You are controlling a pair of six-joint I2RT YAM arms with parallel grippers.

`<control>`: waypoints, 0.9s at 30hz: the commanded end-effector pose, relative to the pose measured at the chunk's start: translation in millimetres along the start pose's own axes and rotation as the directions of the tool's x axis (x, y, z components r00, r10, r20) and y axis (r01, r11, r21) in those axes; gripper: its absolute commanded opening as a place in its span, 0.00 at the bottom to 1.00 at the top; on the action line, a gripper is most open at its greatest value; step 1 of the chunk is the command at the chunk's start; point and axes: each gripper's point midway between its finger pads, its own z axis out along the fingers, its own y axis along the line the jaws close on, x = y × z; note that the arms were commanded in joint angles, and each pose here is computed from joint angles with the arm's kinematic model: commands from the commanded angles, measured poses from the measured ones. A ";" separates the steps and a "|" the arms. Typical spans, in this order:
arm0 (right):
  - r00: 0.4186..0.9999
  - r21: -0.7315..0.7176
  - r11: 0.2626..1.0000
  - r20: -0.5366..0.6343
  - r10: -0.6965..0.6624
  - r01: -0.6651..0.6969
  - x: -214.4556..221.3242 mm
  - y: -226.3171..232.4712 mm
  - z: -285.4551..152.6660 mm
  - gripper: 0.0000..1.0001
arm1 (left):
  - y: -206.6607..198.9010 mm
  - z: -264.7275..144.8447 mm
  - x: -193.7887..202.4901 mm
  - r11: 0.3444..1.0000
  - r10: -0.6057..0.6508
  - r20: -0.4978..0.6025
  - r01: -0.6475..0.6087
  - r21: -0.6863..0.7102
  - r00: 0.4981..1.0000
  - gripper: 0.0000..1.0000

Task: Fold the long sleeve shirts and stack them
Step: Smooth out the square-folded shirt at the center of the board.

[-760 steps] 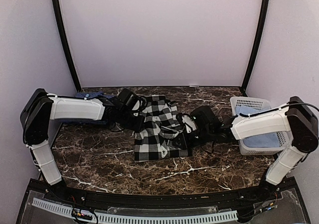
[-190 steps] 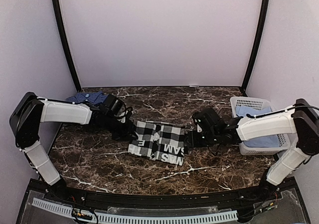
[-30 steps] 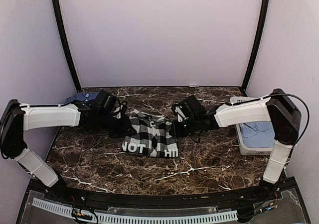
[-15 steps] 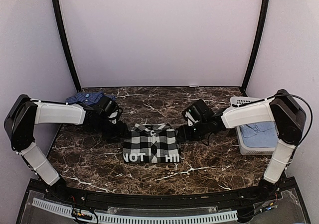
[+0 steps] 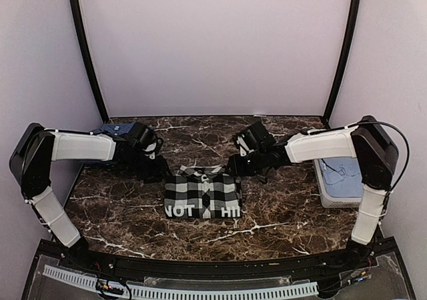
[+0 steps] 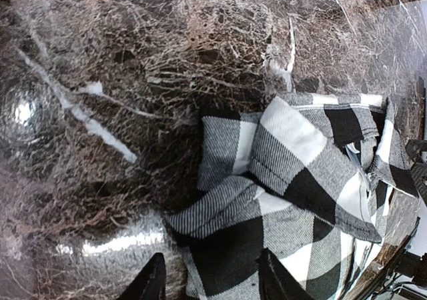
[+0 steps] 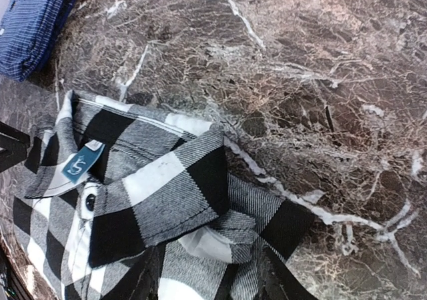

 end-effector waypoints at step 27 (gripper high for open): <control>0.999 -0.051 0.998 0.016 -0.041 0.042 -14.0 21.0 5.5 0.00 | -44.9 -1.1 -26.5 0.979 0.092 0.032 -0.096 0.177 0.995 0.00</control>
